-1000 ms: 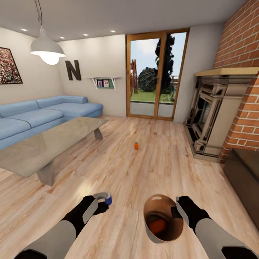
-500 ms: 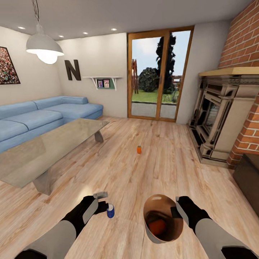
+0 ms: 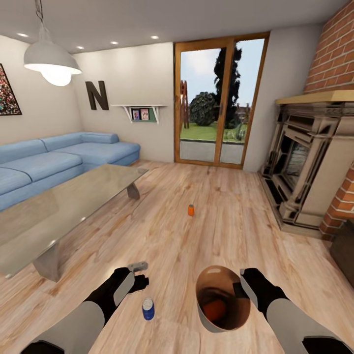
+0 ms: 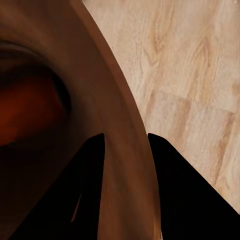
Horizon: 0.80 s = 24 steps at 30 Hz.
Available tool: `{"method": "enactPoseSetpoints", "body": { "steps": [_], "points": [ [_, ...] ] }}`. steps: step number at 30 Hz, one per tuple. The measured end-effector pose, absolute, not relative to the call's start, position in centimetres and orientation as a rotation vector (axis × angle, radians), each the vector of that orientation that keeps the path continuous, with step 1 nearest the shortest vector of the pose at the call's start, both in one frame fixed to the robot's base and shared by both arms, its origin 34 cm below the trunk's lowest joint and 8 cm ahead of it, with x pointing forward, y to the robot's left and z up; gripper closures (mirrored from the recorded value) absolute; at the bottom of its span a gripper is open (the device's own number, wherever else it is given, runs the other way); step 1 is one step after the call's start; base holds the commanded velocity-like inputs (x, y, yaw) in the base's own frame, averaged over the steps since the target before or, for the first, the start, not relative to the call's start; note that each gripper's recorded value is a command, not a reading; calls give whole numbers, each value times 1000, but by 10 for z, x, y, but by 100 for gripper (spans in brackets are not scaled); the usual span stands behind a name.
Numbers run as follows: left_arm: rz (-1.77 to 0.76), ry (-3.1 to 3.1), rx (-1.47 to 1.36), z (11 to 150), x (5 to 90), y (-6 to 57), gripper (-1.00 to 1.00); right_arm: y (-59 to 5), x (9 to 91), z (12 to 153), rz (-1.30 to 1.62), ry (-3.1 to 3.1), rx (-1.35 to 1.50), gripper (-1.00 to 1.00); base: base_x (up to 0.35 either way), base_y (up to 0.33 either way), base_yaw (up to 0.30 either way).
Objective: Put the three can of soda from the living room inside the tash can in the kitchen.
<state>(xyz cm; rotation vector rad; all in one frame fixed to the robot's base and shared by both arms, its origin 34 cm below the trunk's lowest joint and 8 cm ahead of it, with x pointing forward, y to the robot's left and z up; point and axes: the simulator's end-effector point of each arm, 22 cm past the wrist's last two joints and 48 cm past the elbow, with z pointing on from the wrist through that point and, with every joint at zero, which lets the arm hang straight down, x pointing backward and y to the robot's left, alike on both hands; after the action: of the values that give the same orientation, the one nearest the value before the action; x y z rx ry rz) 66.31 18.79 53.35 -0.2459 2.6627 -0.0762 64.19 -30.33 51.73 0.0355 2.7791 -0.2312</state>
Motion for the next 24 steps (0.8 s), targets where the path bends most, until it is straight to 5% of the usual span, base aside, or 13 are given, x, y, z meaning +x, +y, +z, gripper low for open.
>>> {"method": "enactPoseSetpoints", "body": {
  "steps": [24],
  "points": [
    [-58,2674,-264,522,655,192,-100,-303,642,517,-228,2780,35,100,344,0,0]
  ]
}}
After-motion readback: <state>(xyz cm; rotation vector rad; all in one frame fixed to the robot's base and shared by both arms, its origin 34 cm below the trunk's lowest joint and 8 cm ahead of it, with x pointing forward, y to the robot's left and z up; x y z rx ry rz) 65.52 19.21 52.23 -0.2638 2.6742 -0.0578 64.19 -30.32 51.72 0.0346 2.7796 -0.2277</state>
